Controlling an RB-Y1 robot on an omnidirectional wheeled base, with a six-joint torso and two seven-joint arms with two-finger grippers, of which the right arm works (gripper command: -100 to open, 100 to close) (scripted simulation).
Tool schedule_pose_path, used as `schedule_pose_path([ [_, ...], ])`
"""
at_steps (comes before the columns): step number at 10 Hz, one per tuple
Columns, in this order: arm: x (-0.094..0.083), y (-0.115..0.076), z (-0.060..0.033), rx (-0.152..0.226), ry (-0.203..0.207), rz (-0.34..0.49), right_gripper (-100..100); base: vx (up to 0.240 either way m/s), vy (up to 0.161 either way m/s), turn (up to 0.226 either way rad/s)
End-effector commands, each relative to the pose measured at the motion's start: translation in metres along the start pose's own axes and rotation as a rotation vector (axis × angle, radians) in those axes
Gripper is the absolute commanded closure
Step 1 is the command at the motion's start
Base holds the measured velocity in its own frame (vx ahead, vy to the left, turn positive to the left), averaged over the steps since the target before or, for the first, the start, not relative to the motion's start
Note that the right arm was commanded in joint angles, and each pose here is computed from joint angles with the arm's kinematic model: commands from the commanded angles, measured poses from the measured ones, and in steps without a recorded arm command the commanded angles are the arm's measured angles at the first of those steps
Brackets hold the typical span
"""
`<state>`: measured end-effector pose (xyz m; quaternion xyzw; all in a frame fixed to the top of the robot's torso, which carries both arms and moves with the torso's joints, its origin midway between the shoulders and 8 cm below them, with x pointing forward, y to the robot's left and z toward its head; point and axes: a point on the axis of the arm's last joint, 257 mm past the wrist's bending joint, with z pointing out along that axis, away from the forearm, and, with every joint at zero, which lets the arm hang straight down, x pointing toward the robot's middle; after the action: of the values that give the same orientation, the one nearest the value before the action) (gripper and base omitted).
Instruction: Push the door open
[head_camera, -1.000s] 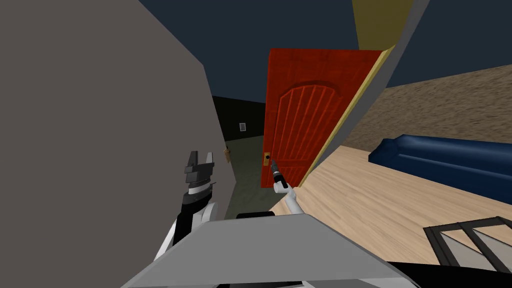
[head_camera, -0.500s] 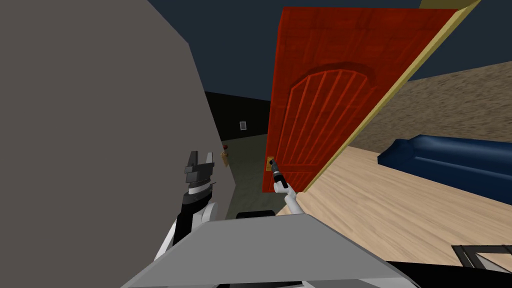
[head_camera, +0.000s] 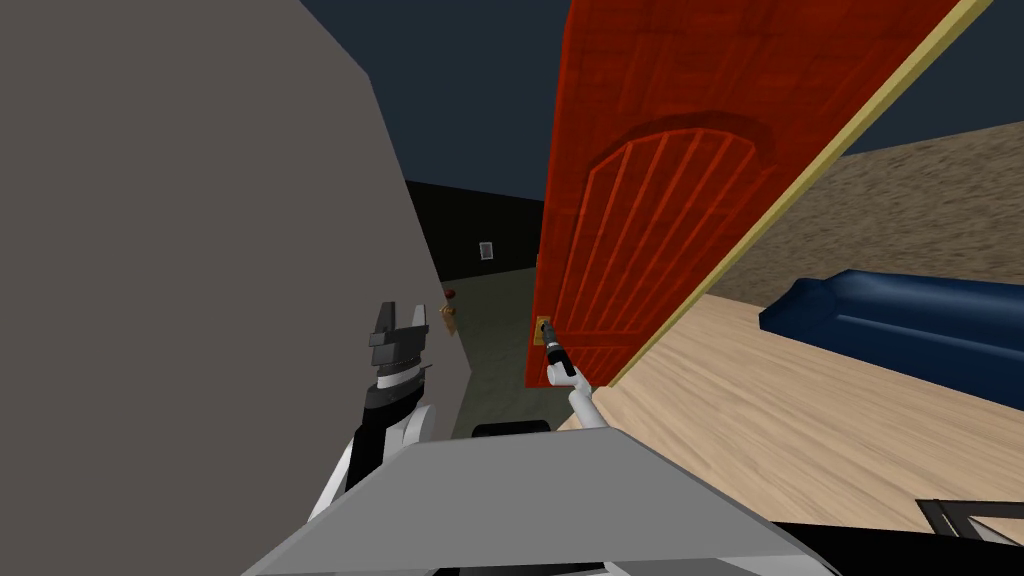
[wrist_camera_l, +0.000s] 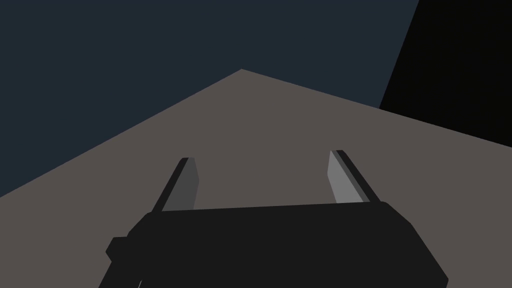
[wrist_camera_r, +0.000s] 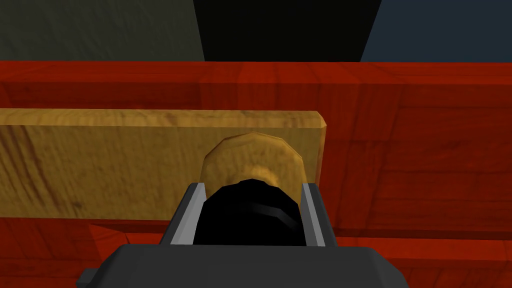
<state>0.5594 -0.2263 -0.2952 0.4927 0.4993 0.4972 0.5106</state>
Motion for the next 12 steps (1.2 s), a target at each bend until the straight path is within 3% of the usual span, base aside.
schedule_pose_path([
  [1,0.000,-0.001,-0.0005,0.002,0.000,0.001,100,-0.016,0.000,-0.002],
  [3,0.000,-0.001,-0.0005,0.002,0.000,0.001,100,-0.004,0.000,-0.001],
  [6,-0.020,-0.001,0.0017,0.003,-0.033,-0.023,100,0.161,-0.028,-0.066],
  [8,-0.024,0.000,0.0023,0.002,-0.040,-0.026,100,0.177,-0.027,-0.054],
  [10,-0.041,0.002,0.0048,-0.002,-0.074,-0.042,100,0.173,-0.096,-0.221],
  [11,-0.024,0.001,0.0046,0.003,-0.038,-0.045,-100,0.044,-0.038,-0.229],
  [12,-0.018,0.000,0.0049,0.004,-0.027,-0.048,-100,-0.132,0.055,-0.186],
])
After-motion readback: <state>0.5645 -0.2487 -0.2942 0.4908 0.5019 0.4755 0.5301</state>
